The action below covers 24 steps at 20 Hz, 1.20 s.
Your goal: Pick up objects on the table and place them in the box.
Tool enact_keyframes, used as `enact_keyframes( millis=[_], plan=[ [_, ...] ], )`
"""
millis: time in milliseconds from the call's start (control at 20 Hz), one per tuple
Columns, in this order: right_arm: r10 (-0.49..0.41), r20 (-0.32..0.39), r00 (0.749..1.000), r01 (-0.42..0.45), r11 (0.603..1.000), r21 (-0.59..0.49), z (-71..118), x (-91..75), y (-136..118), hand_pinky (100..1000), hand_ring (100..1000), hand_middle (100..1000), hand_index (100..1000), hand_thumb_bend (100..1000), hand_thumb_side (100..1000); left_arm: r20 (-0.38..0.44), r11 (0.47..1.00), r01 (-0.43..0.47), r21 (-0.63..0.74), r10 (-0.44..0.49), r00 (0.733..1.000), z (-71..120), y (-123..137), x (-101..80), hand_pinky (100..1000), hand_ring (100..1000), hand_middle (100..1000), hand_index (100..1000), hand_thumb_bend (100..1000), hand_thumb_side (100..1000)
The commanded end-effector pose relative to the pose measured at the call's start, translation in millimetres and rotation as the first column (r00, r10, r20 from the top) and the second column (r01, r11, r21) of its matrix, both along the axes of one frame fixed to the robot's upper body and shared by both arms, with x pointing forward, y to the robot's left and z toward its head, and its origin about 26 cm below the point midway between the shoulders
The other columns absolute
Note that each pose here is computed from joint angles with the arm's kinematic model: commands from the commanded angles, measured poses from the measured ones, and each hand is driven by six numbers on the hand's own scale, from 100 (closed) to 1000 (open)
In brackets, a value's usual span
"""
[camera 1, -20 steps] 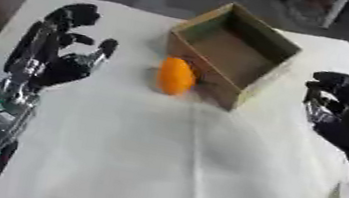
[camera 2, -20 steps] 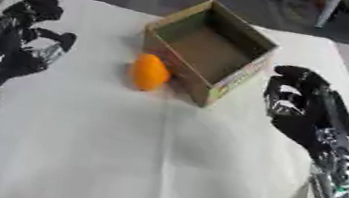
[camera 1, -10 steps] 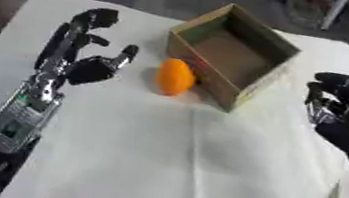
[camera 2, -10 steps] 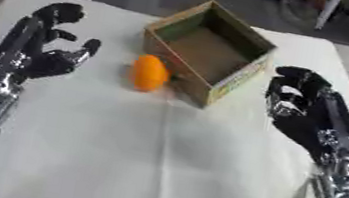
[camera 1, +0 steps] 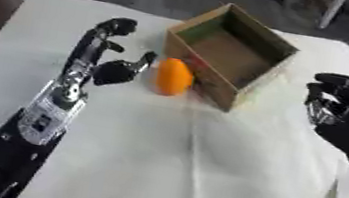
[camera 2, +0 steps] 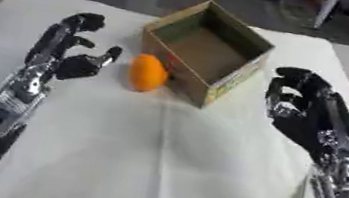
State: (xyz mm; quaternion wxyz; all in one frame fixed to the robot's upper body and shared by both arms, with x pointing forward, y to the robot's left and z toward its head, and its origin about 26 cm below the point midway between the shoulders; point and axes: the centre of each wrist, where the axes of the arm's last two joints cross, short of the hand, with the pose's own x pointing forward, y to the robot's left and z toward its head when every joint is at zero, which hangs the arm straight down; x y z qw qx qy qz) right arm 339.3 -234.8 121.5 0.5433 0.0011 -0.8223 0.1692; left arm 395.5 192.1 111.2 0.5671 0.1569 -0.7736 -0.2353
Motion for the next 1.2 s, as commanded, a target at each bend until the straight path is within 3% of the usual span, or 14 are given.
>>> enact_keyframes(
  millis=[50,800,1200],
  plan=[
    [0.012,0.03,0.999,-0.012,1.0,0.0,9.8,0.3,-0.2,619,762,533,711,100,100,0.023,0.999,0.006,0.042,-0.007,1.0,4.0,-8.1,8.7,709,863,749,839,453,219],
    [0.02,0.024,1.0,-0.02,1.0,-0.001,8.2,0.2,1.5,619,762,531,711,100,100,-0.063,0.977,0.054,0.207,-0.042,0.997,-14.5,-28.4,30.4,721,862,749,843,493,237],
    [0.026,0.02,0.999,-0.026,1.0,-0.002,7.4,0.3,2.7,619,762,531,711,100,100,-0.017,0.962,0.018,0.274,-0.014,1.0,-15.6,-37.0,37.5,732,861,755,843,504,198]
  ],
)
